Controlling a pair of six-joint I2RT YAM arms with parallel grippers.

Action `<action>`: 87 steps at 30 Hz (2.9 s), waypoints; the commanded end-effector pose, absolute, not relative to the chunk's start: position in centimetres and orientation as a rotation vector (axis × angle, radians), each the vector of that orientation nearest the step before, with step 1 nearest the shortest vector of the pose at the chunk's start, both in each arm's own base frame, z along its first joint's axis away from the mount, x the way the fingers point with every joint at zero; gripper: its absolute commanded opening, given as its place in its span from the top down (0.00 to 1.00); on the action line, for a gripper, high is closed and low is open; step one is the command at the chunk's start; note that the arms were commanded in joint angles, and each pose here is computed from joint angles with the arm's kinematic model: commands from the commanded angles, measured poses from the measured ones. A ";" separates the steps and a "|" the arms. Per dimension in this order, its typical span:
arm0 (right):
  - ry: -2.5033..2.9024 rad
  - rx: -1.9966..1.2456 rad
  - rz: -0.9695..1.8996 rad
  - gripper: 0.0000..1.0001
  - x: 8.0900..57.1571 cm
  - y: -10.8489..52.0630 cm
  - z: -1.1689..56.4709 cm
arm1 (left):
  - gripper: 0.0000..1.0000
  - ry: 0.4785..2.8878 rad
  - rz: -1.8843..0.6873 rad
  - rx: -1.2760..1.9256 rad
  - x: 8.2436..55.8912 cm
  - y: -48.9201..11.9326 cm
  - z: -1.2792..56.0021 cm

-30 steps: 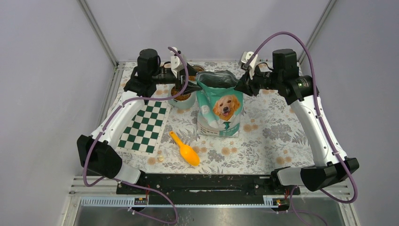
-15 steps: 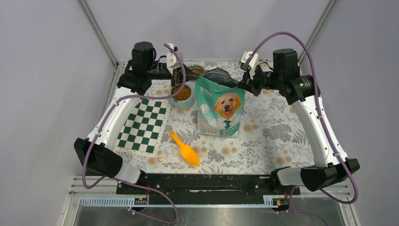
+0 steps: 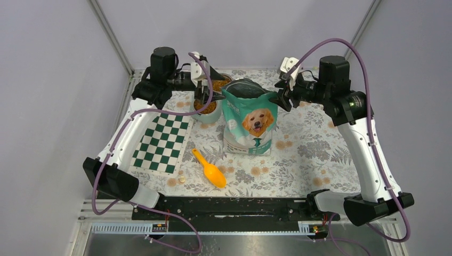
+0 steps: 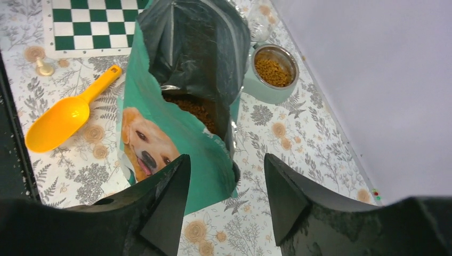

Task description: Serve the pet food

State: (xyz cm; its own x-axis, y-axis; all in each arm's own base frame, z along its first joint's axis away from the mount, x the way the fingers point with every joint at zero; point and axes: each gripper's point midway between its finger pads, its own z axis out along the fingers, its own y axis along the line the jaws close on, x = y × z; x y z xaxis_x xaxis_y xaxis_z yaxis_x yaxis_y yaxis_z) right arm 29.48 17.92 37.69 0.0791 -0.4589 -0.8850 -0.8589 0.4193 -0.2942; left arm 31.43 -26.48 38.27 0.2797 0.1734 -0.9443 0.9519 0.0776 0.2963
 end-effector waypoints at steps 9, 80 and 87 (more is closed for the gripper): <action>1.552 -1.388 0.507 0.40 30.7 19.0 34.8 | 0.31 1.093 -0.884 1.391 32.0 -27.9 39.3; 1.424 -1.082 0.315 0.58 27.3 15.9 41.1 | 0.35 1.096 -0.377 1.292 32.4 -25.1 41.3; 1.428 -0.288 0.199 0.49 31.2 9.5 49.8 | 0.13 1.254 -0.366 0.803 34.2 -21.5 46.8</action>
